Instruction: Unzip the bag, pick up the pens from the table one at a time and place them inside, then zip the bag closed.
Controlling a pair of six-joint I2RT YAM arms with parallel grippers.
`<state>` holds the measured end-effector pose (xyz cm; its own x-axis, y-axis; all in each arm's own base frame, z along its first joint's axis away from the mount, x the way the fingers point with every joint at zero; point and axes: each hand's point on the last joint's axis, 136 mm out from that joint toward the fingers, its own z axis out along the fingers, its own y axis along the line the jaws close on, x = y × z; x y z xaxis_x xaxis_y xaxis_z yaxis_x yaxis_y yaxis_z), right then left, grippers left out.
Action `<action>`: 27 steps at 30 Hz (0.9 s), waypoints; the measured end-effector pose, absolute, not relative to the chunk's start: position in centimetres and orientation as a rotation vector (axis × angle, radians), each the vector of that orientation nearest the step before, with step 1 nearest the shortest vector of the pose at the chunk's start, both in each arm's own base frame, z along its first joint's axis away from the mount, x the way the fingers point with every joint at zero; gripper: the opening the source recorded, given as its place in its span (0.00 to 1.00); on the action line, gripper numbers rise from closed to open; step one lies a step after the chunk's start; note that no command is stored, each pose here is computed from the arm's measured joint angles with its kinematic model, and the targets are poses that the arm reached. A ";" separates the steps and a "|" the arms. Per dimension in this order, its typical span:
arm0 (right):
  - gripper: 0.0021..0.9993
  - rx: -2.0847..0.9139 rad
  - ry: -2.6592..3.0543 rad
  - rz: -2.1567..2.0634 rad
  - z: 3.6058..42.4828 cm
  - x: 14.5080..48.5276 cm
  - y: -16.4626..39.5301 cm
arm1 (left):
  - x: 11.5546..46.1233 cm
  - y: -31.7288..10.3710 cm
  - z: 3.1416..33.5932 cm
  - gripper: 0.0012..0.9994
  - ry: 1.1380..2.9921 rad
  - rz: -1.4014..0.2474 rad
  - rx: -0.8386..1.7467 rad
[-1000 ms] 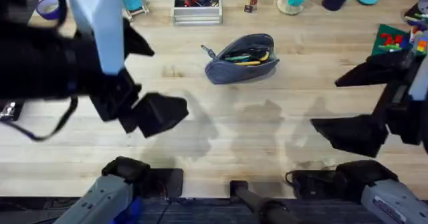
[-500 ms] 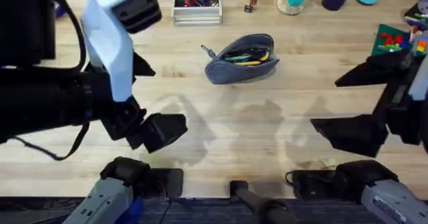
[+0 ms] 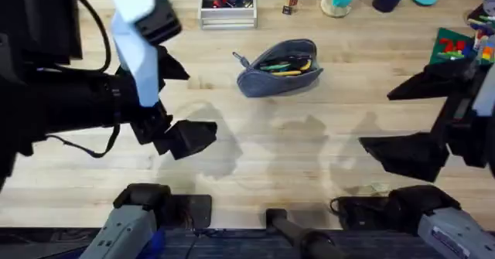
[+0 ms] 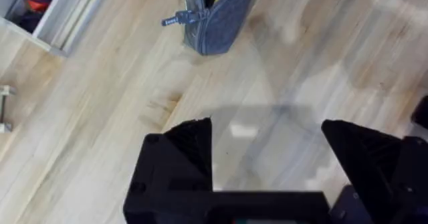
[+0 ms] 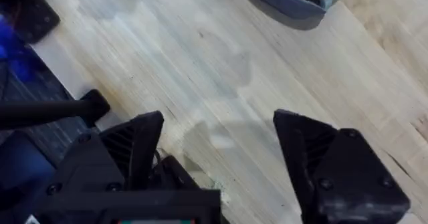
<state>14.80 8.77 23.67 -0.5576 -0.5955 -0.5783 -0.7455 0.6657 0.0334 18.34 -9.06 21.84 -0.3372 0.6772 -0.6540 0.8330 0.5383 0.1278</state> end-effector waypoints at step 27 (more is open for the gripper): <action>1.00 -0.920 2.356 0.390 24.2 15.8 8.9 | 26.0 -9.6 14.2 1.00 1.855 -0.596 1.349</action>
